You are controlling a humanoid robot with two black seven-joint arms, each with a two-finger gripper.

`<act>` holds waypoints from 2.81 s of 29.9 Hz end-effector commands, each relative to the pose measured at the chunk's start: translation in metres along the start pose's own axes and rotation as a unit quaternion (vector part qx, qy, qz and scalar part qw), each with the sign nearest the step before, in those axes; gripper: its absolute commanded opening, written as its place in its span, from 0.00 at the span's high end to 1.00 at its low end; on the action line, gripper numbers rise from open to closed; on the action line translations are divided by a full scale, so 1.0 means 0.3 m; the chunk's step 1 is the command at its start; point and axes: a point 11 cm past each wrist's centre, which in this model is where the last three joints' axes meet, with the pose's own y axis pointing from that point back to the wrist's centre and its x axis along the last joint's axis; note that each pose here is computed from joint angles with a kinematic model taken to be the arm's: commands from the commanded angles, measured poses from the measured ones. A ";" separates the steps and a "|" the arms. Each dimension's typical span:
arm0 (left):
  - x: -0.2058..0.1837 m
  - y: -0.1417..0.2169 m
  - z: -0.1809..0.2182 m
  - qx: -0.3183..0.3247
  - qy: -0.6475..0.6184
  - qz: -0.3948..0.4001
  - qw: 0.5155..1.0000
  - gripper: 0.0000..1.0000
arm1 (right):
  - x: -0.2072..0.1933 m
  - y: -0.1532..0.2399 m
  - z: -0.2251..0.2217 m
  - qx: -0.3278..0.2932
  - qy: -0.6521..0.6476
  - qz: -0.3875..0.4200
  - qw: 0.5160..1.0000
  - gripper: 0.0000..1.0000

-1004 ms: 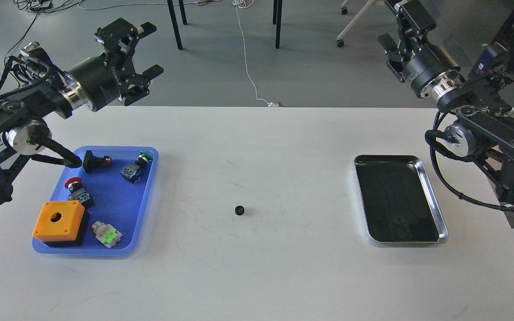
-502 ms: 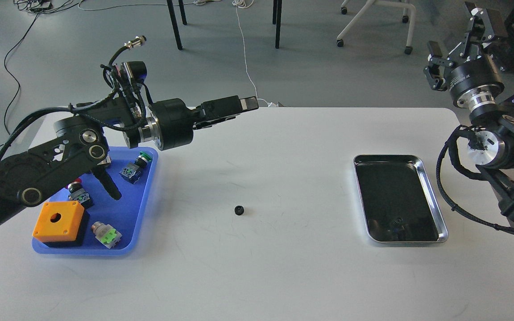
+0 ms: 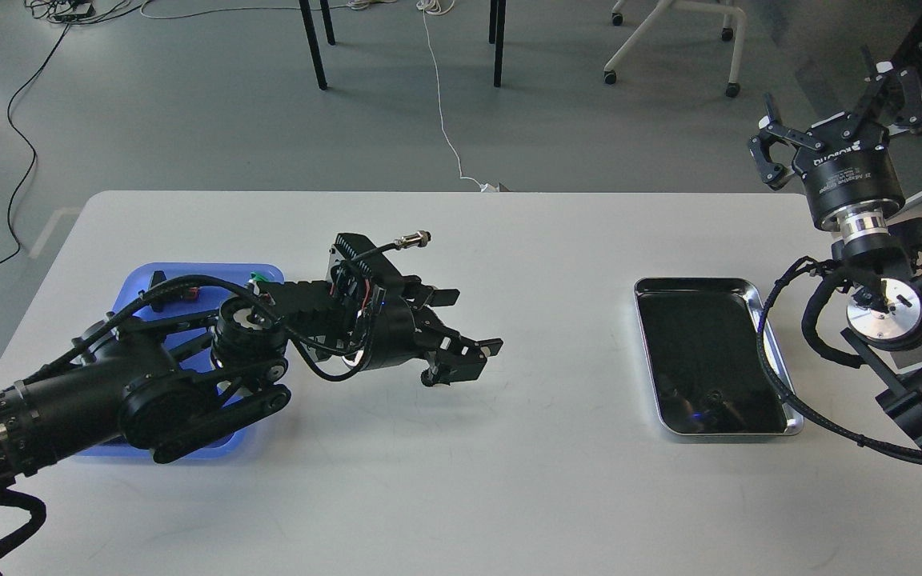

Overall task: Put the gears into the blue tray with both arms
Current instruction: 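Grasp the black gear on the table with the left gripper, then carry the gear to the blue tray and set it beside the orange block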

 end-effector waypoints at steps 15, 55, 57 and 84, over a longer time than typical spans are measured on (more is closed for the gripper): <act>-0.221 0.003 -0.021 0.021 -0.046 -0.053 0.997 0.36 | 0.061 0.118 0.089 -0.028 -0.031 0.004 0.999 0.01; -0.275 0.031 -0.043 0.033 -0.035 -0.067 0.997 0.81 | 0.058 0.107 0.069 -0.023 -0.027 0.001 0.999 0.01; -0.284 0.032 -0.041 0.034 -0.031 -0.068 0.997 0.83 | 0.059 0.107 0.067 -0.023 -0.027 0.001 0.999 0.01; -0.274 0.625 -0.470 0.208 0.031 -0.035 0.977 0.85 | 0.056 0.102 0.063 -0.024 -0.024 -0.002 0.999 0.01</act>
